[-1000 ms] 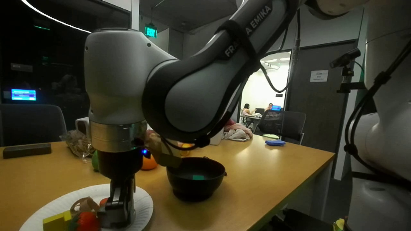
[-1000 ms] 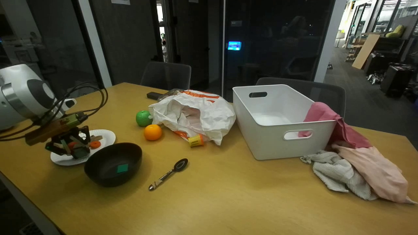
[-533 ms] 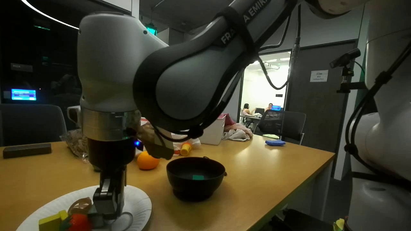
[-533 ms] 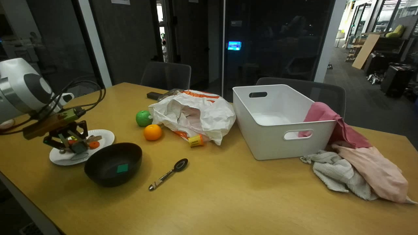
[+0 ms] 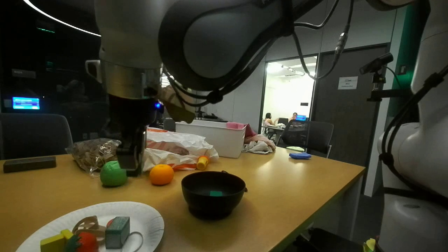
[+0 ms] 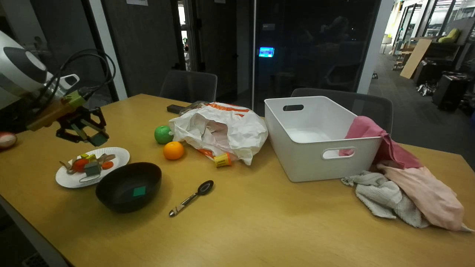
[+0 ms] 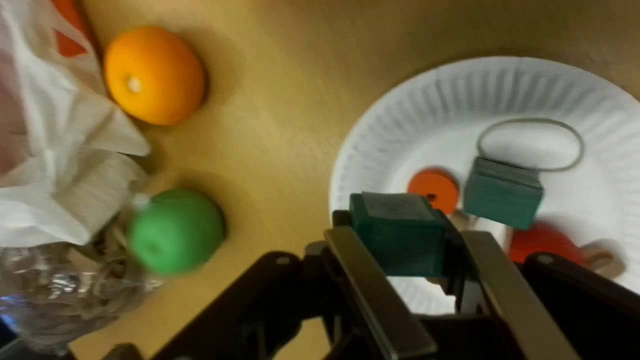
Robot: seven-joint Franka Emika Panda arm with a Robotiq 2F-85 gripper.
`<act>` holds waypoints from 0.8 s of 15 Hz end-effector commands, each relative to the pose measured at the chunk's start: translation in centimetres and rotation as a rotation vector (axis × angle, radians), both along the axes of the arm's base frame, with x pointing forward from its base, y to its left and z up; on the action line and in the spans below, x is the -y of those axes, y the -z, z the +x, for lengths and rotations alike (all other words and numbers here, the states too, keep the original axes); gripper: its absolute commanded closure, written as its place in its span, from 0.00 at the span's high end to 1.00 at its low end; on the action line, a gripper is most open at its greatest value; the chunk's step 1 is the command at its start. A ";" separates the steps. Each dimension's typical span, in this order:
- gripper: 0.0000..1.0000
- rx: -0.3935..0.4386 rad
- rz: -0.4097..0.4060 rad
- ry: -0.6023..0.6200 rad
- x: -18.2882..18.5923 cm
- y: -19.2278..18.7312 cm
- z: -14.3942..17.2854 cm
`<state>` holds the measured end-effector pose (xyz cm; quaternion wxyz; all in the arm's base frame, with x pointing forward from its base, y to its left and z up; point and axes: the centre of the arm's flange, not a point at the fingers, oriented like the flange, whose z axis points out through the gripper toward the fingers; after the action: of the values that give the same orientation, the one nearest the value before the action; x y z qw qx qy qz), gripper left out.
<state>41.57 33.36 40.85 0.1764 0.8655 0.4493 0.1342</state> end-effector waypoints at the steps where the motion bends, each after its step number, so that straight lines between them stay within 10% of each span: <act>1: 0.17 0.113 -0.091 0.126 4.5 -4.2 0.5; 12: 0.17 -0.102 -0.100 0.522 18.5 0.3 1.6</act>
<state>43.57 17.46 41.57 0.2395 0.9371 0.2521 0.0321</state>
